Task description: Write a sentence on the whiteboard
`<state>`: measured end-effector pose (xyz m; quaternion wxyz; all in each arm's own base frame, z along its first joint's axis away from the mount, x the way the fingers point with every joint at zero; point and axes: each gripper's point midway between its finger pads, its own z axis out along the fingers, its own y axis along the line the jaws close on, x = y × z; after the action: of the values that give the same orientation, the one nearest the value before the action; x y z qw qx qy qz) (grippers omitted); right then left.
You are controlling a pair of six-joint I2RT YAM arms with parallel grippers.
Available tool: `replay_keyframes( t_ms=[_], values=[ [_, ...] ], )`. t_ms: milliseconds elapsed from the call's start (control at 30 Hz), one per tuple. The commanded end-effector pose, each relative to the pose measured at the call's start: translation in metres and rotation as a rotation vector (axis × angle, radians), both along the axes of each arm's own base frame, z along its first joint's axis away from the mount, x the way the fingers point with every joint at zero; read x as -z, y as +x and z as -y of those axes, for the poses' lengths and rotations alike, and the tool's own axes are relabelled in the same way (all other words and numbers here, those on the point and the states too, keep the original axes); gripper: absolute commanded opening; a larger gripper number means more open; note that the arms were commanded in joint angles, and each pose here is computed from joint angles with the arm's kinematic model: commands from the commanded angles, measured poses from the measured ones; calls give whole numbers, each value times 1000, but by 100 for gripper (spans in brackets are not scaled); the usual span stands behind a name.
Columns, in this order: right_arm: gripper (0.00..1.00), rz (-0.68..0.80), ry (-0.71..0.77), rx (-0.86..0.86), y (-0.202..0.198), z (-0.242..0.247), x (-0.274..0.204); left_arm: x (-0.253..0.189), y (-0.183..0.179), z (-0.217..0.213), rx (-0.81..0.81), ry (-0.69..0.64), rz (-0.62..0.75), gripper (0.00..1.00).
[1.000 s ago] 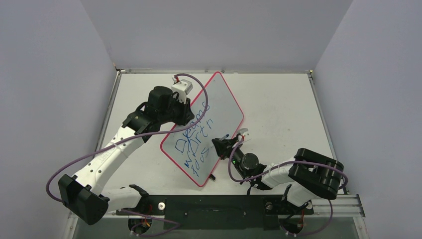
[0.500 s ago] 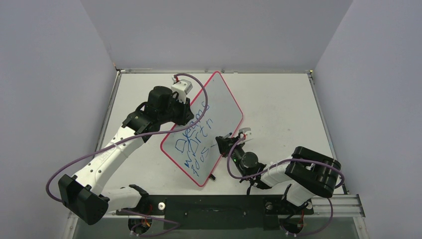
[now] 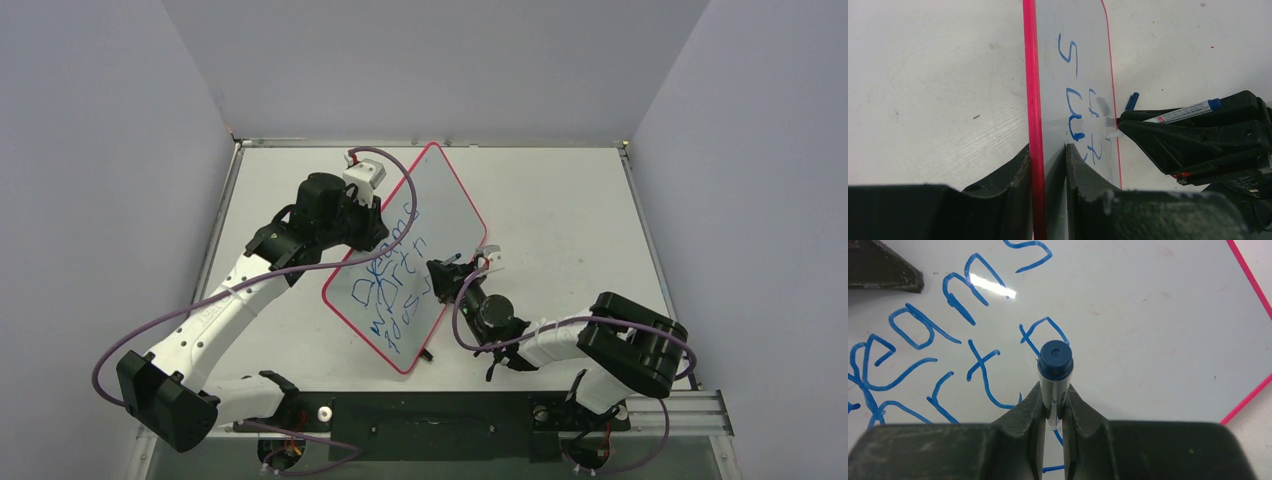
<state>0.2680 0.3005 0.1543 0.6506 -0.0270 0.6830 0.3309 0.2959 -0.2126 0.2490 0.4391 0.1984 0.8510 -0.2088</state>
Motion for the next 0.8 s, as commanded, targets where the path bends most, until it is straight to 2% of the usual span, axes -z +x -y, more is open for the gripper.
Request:
replay_keyframes(
  t_ms=[0,467,767],
  values=[
    [0,10,15,-42,0,-13,-11,-32,20,-7,-14,24,183,0],
    [0,-78,-4,-15,-10,9,34,-34,20,-8,-16,24,187,0],
    [0,-79,-42,32,-8,20,38,-33,20,-7,-14,25,185,0]
  ],
)
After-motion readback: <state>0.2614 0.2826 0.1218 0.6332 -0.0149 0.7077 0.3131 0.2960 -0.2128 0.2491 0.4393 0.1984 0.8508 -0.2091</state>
